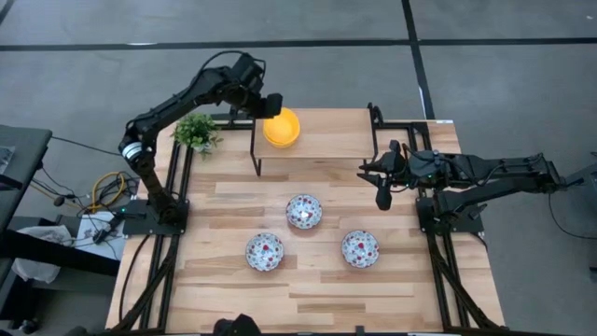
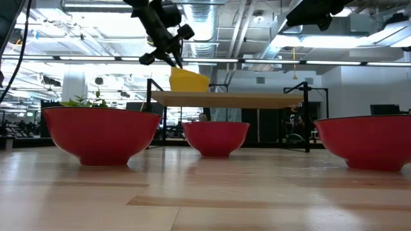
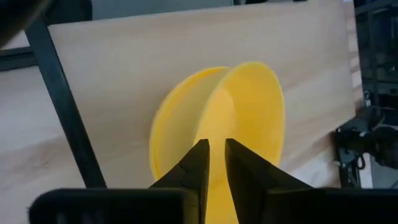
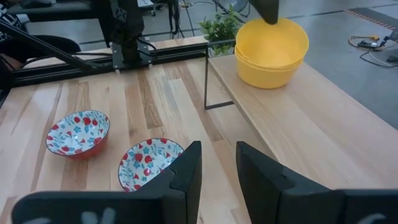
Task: Pick & Place Mini bowls
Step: Stack the yellow bowl on top of the yellow bowls on the shelf, then put the bottom left white bowl on the shelf
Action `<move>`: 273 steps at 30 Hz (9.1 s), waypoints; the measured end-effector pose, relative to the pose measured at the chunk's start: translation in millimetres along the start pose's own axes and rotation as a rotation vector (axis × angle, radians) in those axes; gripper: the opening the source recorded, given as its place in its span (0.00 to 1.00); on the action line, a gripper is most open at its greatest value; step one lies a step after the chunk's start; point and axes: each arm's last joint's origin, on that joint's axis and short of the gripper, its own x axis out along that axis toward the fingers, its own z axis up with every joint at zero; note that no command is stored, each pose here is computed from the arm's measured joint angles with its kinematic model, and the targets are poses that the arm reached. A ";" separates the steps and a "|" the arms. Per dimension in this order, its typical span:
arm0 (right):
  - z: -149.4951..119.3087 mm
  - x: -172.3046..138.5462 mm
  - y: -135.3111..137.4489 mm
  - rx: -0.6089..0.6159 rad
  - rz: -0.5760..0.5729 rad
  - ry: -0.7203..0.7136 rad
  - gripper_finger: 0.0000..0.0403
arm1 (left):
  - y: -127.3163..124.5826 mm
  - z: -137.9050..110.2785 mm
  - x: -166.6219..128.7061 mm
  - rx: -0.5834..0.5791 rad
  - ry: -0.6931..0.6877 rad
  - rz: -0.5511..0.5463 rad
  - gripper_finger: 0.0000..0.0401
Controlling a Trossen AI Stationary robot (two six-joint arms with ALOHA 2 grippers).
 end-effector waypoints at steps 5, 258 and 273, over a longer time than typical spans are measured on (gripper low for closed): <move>-1.1 0.0 -0.1 0.004 -0.001 0.011 0.22 | 5.1 1.0 11.3 -0.021 -0.016 -0.008 0.10; 144.1 90.8 71.3 -0.349 -0.704 -0.078 0.02 | -107.8 -173.8 -67.4 0.760 -0.965 0.000 0.01; 141.9 90.9 70.5 -0.381 -0.719 -0.049 0.00 | -110.4 -174.9 -68.2 0.799 -0.950 -0.072 0.17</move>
